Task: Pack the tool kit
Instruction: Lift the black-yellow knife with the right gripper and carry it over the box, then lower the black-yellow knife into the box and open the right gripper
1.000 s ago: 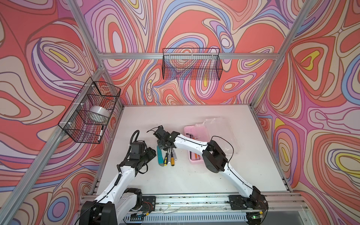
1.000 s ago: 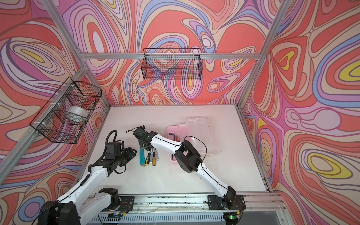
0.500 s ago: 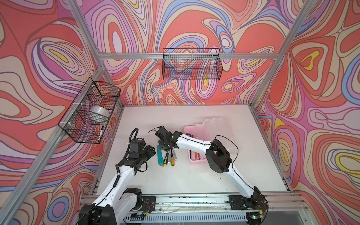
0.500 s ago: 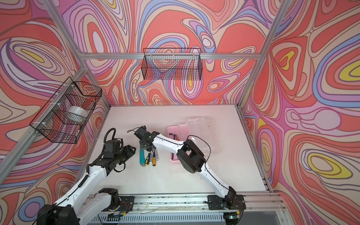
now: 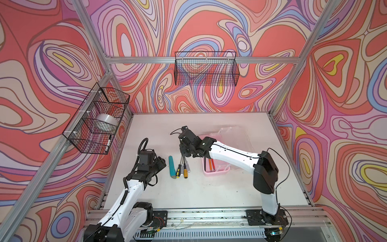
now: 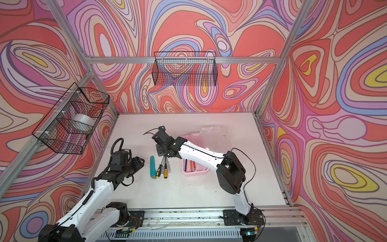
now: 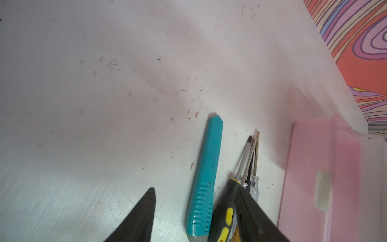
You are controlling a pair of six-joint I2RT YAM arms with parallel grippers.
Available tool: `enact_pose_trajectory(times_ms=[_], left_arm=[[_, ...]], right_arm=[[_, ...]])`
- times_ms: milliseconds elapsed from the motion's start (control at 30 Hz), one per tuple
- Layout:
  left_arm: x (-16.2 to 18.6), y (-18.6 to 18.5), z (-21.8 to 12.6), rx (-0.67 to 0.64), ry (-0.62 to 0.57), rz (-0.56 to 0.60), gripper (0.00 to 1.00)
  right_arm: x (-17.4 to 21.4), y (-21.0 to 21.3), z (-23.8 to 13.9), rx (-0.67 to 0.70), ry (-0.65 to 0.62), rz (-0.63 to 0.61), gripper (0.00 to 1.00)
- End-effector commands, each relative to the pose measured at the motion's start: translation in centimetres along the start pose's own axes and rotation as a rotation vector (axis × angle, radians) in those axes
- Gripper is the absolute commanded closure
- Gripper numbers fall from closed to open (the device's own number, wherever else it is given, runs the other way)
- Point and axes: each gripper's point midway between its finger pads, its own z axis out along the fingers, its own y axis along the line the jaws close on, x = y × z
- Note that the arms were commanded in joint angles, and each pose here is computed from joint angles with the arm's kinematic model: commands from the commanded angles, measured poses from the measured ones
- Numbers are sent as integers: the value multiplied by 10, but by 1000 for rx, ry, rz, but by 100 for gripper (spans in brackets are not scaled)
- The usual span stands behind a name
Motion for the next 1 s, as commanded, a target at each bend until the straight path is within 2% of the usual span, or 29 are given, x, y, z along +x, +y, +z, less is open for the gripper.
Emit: enact_pose_trajectory(times_ms=[0,100,233,433,733,900,967], left_arm=[[-19,-12,-9,14,-47,23,40],[-21,-13,-10,17,-57,34,41],[-18,-16,-7,36,-45,32,41],[-12,-24,-1,42,-19,56,42],[-6,-37,4,27,-9,104,42],[-3,-42,9,23,7,117,42],[-2,-44,11,27,8,121,42]], right_arm=[[-3,-47,-32,128,-38,22,60],[7,-82,-57,193,-32,56,60],[27,-110,-69,246,-3,91,60],[45,-139,-70,325,15,119,60],[59,-164,-62,357,31,160,56],[61,-170,-59,397,60,146,39],[57,-169,-63,399,51,148,36]])
